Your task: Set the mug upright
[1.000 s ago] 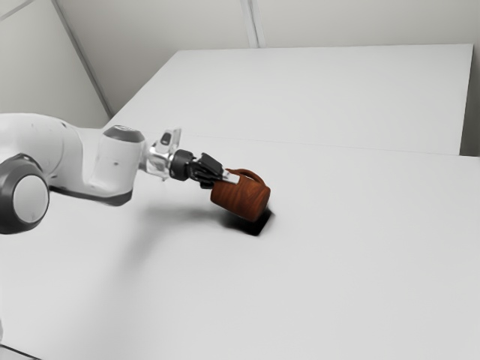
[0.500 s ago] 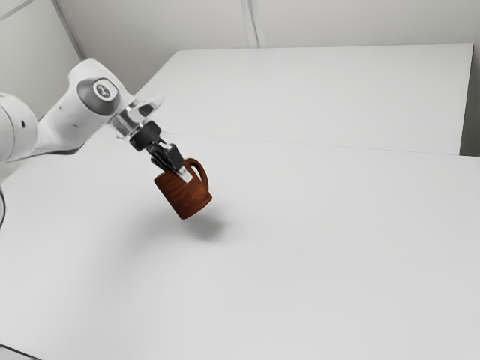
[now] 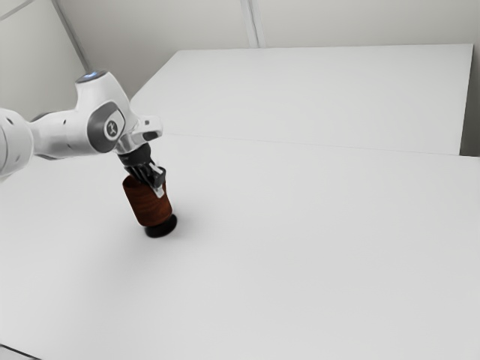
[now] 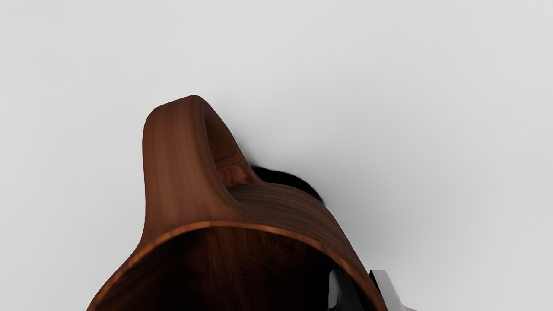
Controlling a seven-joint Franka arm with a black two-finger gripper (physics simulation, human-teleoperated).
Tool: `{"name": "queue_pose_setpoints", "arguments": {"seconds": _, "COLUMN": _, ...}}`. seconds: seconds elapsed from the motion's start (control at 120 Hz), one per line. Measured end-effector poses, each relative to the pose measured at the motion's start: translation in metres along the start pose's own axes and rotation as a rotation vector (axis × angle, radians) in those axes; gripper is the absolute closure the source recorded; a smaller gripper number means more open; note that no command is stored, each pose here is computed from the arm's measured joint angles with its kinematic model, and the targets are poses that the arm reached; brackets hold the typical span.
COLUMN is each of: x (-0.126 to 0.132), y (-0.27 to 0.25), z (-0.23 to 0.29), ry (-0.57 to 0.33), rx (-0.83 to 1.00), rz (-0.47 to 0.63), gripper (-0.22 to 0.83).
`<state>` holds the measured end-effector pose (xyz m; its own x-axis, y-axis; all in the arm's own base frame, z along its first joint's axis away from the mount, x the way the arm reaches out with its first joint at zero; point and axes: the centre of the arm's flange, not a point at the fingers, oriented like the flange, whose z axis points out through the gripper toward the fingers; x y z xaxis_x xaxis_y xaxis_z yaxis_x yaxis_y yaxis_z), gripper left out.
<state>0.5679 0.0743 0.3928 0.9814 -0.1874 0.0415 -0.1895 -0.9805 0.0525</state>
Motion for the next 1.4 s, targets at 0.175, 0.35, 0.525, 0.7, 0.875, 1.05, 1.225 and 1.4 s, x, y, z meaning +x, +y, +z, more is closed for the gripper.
{"name": "queue_pose_setpoints", "arguments": {"seconds": 0.175, "x": -0.006, "y": -0.001, "z": 0.02, "ry": 0.056, "rx": 0.032, "rz": -0.069, "gripper": 0.79}}
{"name": "queue_pose_setpoints", "arguments": {"seconds": 0.35, "x": -0.007, "y": -0.002, "z": 0.042, "ry": 0.062, "rx": 0.032, "rz": -0.121, "gripper": 0.65}}
{"name": "queue_pose_setpoints", "arguments": {"seconds": 0.525, "x": -0.007, "y": 0.0, "z": 0.036, "ry": 0.09, "rx": 0.032, "rz": -0.154, "gripper": 0.3}}
{"name": "queue_pose_setpoints", "arguments": {"seconds": 0.7, "x": -0.006, "y": 0.004, "z": -0.007, "ry": 0.142, "rx": 0.036, "rz": -0.167, "gripper": 0.13}}
{"name": "queue_pose_setpoints", "arguments": {"seconds": 0.875, "x": 0.029, "y": 0.006, "z": -0.096, "ry": 0.178, "rx": 0.026, "rz": -0.163, "gripper": 0.06}}
{"name": "queue_pose_setpoints", "arguments": {"seconds": 1.05, "x": 0.055, "y": 0.008, "z": -0.188, "ry": 0.181, "rx": 0.02, "rz": -0.152, "gripper": 0.03}}
{"name": "queue_pose_setpoints", "arguments": {"seconds": 1.225, "x": 0.061, "y": 0.013, "z": -0.233, "ry": 0.144, "rx": 0.012, "rz": -0.144, "gripper": 0.01}}
{"name": "queue_pose_setpoints", "arguments": {"seconds": 1.4, "x": 0.054, "y": 0.017, "z": -0.233, "ry": 0.076, "rx": -0.005, "rz": -0.146, "gripper": 0.01}}
